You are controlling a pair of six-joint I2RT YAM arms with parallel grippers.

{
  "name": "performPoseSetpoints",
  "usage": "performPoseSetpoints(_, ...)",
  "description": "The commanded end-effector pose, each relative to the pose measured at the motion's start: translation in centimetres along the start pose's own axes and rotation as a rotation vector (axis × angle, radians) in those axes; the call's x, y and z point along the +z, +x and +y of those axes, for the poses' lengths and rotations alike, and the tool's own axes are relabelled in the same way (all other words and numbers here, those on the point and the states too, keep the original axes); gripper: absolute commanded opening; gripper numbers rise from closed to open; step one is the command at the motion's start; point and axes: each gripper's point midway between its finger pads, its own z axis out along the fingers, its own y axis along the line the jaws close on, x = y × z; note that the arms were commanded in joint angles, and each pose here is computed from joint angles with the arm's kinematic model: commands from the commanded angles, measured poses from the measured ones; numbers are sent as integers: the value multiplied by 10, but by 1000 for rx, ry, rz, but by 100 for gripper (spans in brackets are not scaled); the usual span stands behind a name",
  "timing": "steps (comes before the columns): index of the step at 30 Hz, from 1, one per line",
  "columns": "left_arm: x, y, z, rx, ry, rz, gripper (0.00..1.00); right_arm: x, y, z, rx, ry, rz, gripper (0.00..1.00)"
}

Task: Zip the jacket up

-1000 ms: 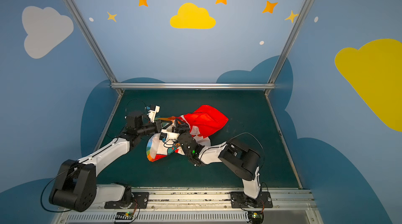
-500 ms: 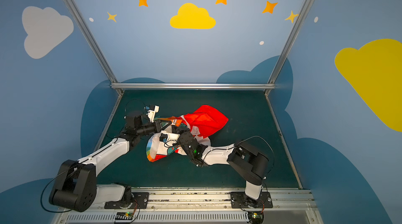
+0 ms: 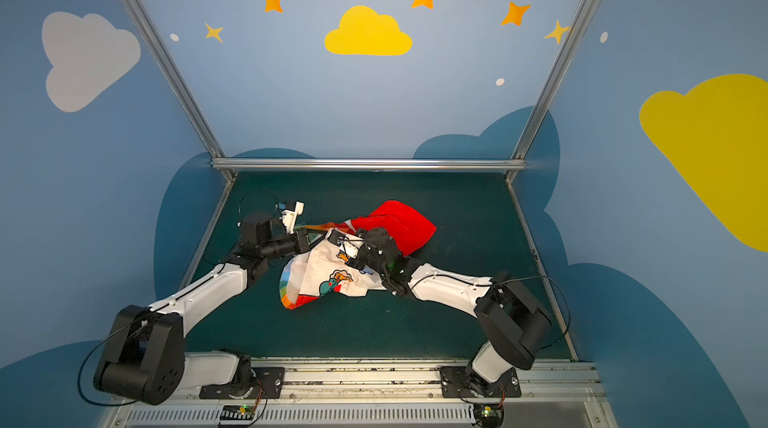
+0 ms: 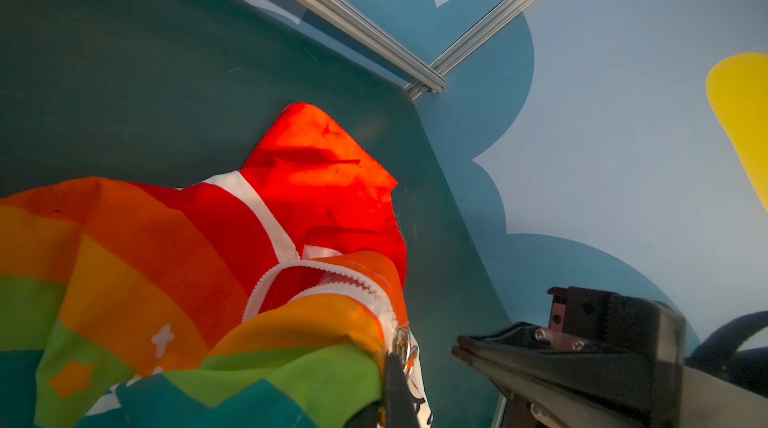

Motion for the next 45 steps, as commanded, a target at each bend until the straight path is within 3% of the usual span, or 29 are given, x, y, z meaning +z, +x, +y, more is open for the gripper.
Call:
performPoseSetpoints(1, -1, -5, -4, 8, 15, -12, 3, -3, -8, 7, 11, -30, -22, 35)
performPoseSetpoints(3, -1, -6, -5, 8, 16, -13, 3, -2, -8, 9, -13, -24, -22, 48)
performPoseSetpoints(6, -1, -6, -5, 6, 17, -12, 3, 1, -9, 11, -31, -25, -15, 50)
performPoseSetpoints(12, -1, -4, -4, 0, 18, -9, 3, 8, -12, 21, -74, -38, -15, 47)
performPoseSetpoints(31, -2, -3, -5, -10, 20, -12, 3, 28, -2, 1, -53, 41, -5, 36)
performPoseSetpoints(36, -3, -3, -5, -8, 19, -14, 3, 30, -2, -2, -51, 49, -4, 25)
performPoseSetpoints(42, -3, -1, -2, -7, 10, -10, 3, 26, -4, -4, -43, 40, -5, 2)
performPoseSetpoints(45, -3, 1, -1, -7, 5, -7, 3, 23, -5, -1, -35, 16, -2, 0)
